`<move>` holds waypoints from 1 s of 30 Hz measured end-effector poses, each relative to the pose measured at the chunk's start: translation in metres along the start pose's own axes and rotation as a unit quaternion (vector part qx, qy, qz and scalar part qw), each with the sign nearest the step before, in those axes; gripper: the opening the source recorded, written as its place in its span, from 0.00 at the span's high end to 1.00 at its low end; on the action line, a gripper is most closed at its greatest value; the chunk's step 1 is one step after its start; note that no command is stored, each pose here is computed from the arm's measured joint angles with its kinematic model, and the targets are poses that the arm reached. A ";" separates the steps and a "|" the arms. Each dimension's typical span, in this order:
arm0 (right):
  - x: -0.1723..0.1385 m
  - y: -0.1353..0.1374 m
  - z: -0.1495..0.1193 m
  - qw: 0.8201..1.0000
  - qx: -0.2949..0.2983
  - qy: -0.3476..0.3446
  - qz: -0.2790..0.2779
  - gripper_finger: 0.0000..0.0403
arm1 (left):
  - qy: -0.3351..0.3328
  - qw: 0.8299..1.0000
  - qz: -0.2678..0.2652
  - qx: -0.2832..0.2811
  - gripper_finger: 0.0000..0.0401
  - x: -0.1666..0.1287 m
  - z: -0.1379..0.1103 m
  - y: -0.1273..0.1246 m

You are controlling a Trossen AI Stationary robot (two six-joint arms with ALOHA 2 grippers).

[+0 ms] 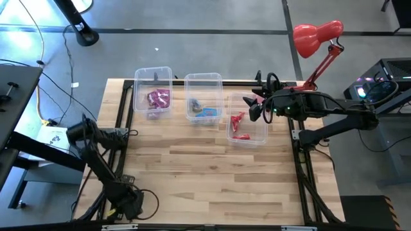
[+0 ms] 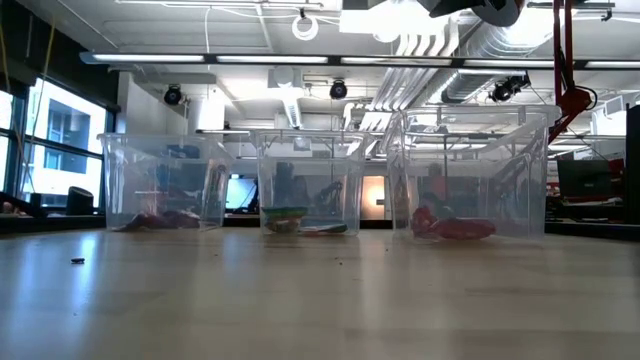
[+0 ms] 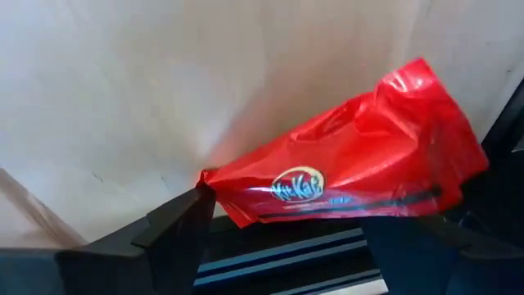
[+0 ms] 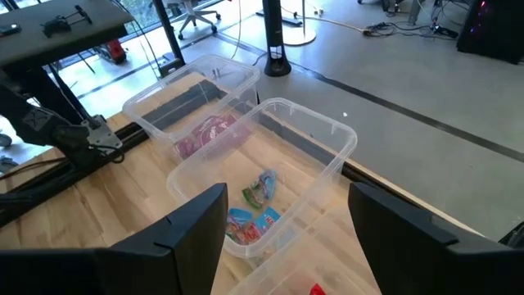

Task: Sort candy
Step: Put the red chocolate into the right transparent bin

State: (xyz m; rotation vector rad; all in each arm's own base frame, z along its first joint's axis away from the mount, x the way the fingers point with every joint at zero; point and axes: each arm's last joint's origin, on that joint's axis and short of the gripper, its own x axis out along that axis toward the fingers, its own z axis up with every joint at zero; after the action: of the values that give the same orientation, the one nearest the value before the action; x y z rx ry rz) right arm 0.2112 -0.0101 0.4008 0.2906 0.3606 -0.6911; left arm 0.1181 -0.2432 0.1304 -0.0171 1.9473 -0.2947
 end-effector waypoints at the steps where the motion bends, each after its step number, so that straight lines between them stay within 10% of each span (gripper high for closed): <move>1: 0.000 0.000 0.000 1.000 0.000 0.000 0.000 0.38 | 0.006 1.000 0.002 0.004 0.27 0.003 0.001 0.000; 12: 0.000 0.000 0.000 1.000 -0.001 0.000 0.000 0.38 | -0.004 0.999 0.047 0.023 0.33 0.001 0.018 0.019; 24: 0.000 -0.002 -0.003 1.000 -0.012 0.014 -0.007 0.38 | -0.058 0.992 0.096 0.053 0.93 -0.024 0.035 0.049; 30: 0.000 -0.002 -0.004 1.000 -0.016 0.018 -0.010 0.38 | -0.148 0.979 0.141 0.000 0.97 -0.068 0.024 0.074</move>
State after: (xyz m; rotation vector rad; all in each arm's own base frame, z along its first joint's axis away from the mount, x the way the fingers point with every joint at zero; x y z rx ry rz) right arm 0.2089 -0.0102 0.3969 0.2688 0.4088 -0.6990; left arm 0.1758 -0.1656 0.1683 0.2042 1.6278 -0.0970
